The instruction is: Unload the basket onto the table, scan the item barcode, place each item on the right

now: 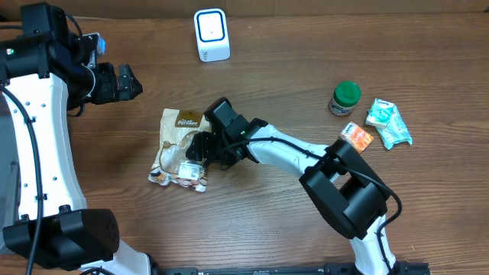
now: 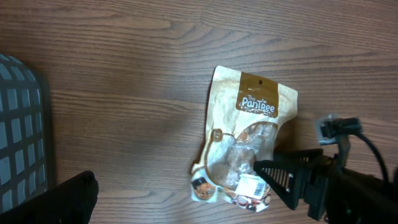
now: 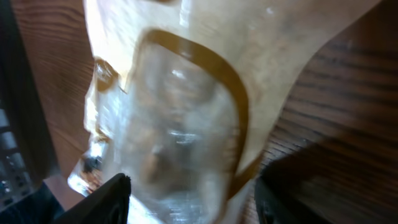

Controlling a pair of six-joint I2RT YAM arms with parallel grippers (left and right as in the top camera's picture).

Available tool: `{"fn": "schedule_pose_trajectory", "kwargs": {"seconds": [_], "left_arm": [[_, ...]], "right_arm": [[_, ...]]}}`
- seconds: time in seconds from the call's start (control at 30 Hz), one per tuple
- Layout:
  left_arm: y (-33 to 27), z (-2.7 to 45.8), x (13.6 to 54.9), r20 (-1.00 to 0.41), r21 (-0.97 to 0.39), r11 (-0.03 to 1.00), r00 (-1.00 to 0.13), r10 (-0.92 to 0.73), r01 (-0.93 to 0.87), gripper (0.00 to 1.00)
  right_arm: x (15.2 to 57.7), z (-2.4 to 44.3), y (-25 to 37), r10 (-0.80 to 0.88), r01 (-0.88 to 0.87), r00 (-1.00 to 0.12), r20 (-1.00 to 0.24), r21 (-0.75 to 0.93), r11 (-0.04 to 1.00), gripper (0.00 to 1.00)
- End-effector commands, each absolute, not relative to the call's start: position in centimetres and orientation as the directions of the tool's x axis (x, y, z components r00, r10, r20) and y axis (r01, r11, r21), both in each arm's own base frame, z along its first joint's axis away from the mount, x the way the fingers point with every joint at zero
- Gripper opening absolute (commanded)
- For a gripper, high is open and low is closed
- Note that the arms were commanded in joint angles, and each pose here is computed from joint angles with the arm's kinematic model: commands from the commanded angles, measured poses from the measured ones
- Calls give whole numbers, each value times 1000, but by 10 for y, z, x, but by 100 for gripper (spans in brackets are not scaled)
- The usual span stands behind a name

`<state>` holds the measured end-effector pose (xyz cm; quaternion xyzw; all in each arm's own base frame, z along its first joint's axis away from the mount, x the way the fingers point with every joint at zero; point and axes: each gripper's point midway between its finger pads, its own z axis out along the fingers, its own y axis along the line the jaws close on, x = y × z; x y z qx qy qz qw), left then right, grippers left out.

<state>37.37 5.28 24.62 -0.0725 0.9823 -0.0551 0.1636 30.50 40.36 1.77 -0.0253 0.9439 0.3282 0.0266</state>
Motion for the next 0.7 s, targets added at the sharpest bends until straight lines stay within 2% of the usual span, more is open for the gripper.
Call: {"fn": "schedule_pose_trajectory", "kwargs": {"seconds": [0.0,0.1,0.27,0.3,0.4,0.57,0.67], "left_arm": [[51,254,375,-339,-117,989,-932,-125,-90,100],[51,254,375,-339,-117,989,-932,-125,-90,99],[51,254,375,-339,-117,989,-932,-125,-90,100],[51,254,375,-339,-117,989,-932,-125,-90,100],[51,254,375,-340,-117,989,-932,-124,-90,100],[51,254,375,-339,-117,989,-932,-125,-90,100],[51,254,375,-339,-117,989,-932,-125,-90,100]], "right_arm": [[304,-9,398,7,-21,-999,-46,568,823,54],[303,-18,397,10,-12,-999,-36,558,830,47],[303,-22,396,10,-9,-999,-31,553,833,25],[303,-22,396,10,-9,-999,-31,553,833,18],[303,-22,396,2,-17,-999,-32,555,832,4],[309,-6,386,-26,-50,-998,-52,549,834,4],[318,23,370,-81,-131,-990,-119,517,846,4]]}}
